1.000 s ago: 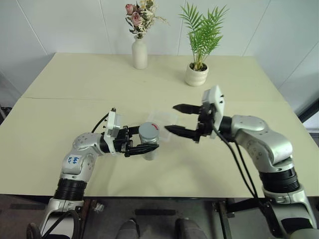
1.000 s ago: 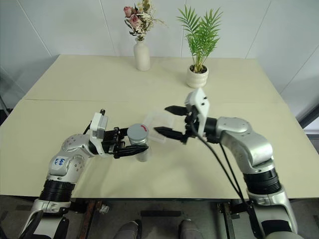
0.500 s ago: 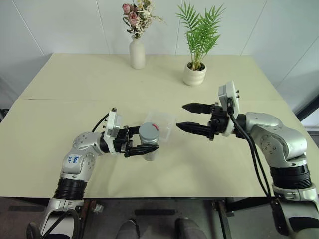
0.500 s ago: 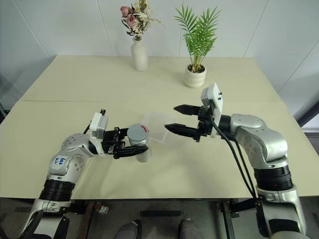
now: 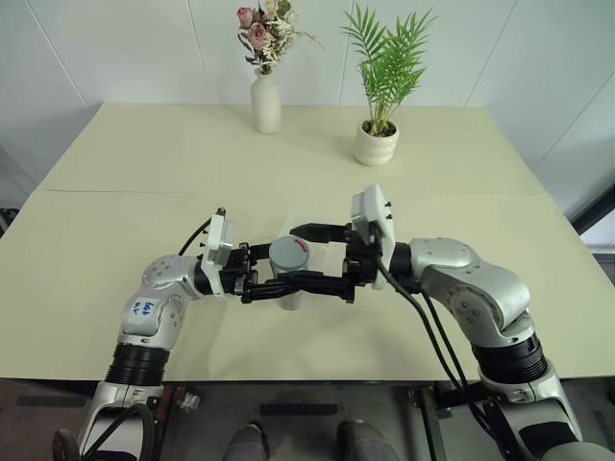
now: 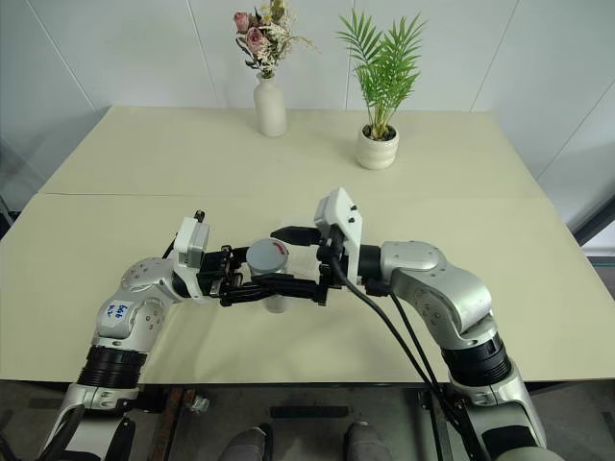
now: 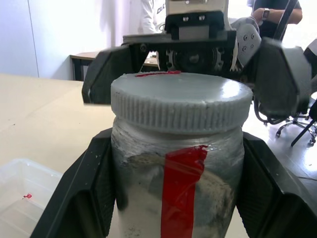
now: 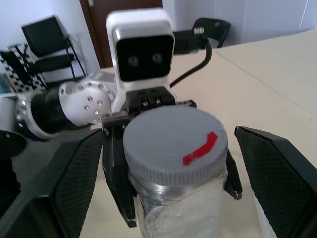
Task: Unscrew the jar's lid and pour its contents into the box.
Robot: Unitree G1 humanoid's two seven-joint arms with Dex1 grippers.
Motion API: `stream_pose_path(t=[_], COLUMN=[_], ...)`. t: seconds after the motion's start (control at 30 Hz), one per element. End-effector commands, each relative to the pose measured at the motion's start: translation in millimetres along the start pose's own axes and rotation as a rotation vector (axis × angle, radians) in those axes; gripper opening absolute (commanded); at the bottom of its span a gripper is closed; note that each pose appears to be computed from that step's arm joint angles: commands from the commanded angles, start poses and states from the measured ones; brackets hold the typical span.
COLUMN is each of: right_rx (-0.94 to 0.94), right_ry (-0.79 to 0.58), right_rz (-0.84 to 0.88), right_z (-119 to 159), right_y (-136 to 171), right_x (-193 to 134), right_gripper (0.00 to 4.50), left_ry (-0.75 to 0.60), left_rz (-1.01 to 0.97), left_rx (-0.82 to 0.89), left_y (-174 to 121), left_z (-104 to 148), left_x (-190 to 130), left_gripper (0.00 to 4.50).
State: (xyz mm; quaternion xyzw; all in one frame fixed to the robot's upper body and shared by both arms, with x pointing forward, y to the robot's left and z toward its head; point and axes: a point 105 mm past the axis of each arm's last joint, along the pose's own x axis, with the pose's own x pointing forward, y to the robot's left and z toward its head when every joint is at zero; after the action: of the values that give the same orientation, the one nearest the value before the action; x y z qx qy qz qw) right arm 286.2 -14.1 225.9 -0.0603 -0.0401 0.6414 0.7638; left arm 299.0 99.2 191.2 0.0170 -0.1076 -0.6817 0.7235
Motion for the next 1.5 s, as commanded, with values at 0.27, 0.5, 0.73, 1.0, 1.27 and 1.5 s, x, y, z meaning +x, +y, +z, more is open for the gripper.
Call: stream_pose_path(t=[0.27,0.5,0.73,1.0,1.27,1.5], right_rx=[-0.069,-0.059,-0.038,-0.03,-0.025,-0.007], right_ry=[-0.062,-0.062,-0.052,-0.024,0.024,0.061], right_rz=[-0.041,-0.07,-0.127,-0.178,-0.152,-0.121], right_z=[17,18,17,12,5,2], right_y=[-13,-20,-33,-44,-42,-44], right_x=[7,-3,-25,-43,-56,-70], right_gripper=[4.45,4.45,4.45,4.45,4.45,4.45], left_ry=[-0.011,-0.015,-0.017,-0.017,-0.018,-0.017], left_rz=[-0.033,-0.026,-0.017,-0.015,-0.015,-0.013], left_rx=[0.039,0.041,0.044,0.045,0.045,0.047], left_y=[-4,-4,-3,-2,-1,-1], left_z=[9,9,9,9,9,9], left_x=[5,5,4,4,4,3], left_gripper=[2.74,2.74,2.74,2.74,2.74,2.74])
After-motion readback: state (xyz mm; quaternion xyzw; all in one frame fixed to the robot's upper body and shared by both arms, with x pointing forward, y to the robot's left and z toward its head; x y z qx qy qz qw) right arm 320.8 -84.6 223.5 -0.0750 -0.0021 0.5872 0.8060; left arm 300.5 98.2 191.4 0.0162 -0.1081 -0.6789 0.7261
